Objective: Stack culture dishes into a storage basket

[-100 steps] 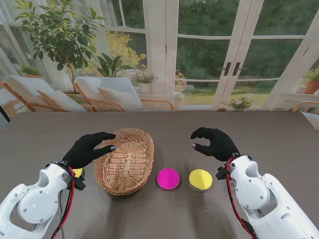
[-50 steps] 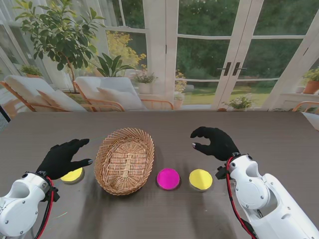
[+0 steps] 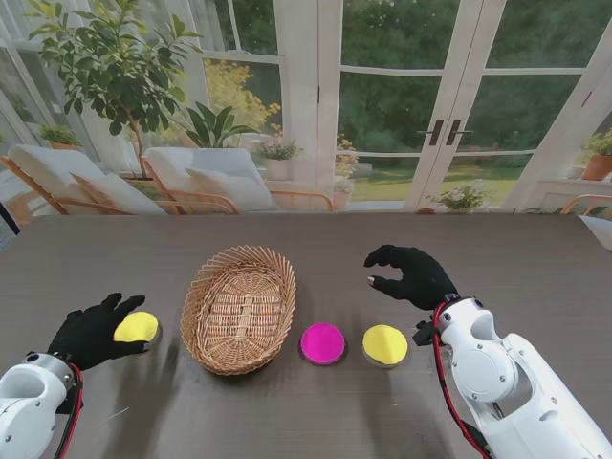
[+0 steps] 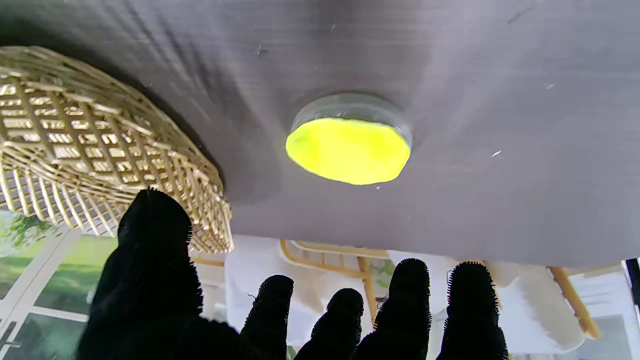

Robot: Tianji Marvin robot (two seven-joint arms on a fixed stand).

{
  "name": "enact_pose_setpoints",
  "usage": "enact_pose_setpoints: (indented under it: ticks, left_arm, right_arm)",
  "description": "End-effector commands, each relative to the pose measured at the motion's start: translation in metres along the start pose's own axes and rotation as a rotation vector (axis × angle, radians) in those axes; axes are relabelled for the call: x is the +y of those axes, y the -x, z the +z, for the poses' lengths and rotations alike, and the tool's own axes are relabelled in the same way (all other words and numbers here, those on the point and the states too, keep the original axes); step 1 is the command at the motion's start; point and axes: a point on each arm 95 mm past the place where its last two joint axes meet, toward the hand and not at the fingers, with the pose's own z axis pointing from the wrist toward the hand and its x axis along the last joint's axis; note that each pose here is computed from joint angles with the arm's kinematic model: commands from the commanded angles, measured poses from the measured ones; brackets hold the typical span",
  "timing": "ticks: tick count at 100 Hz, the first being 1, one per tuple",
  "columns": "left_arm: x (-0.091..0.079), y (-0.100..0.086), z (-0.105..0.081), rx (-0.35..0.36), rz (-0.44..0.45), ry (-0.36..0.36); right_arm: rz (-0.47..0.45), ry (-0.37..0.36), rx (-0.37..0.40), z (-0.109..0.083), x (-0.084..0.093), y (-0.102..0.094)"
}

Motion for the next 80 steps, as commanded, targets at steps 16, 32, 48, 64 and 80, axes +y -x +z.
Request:
enact_pose_setpoints:
  ticks: [16, 32, 48, 64, 80]
  left_arm:
    - [0.023, 0.006, 0.002, -0.026, 0.027, 0.096]
    - [0.026, 0.008, 0.011, -0.028, 0.052, 0.106]
    - [0.026, 0.01, 0.021, -0.03, 0.079, 0.118]
    - [0.025, 0.009, 0.03, -0.029, 0.095, 0.124]
    - [0.027, 0.011, 0.039, -0.037, 0.111, 0.15]
  right_arm:
    - [0.008, -0.03, -0.001, 0.0, -0.006, -0.001]
    - [0.008, -0.038, -0.002, 0.0, -0.007, -0.001]
    - [0.009, -0.039, -0.005, 0.0, -0.007, -0.001]
    - [0.011, -0.044, -0.008, 0.0, -0.007, 0.0]
    - [0.016, -0.049, -0.01, 0.0, -0.007, 0.001]
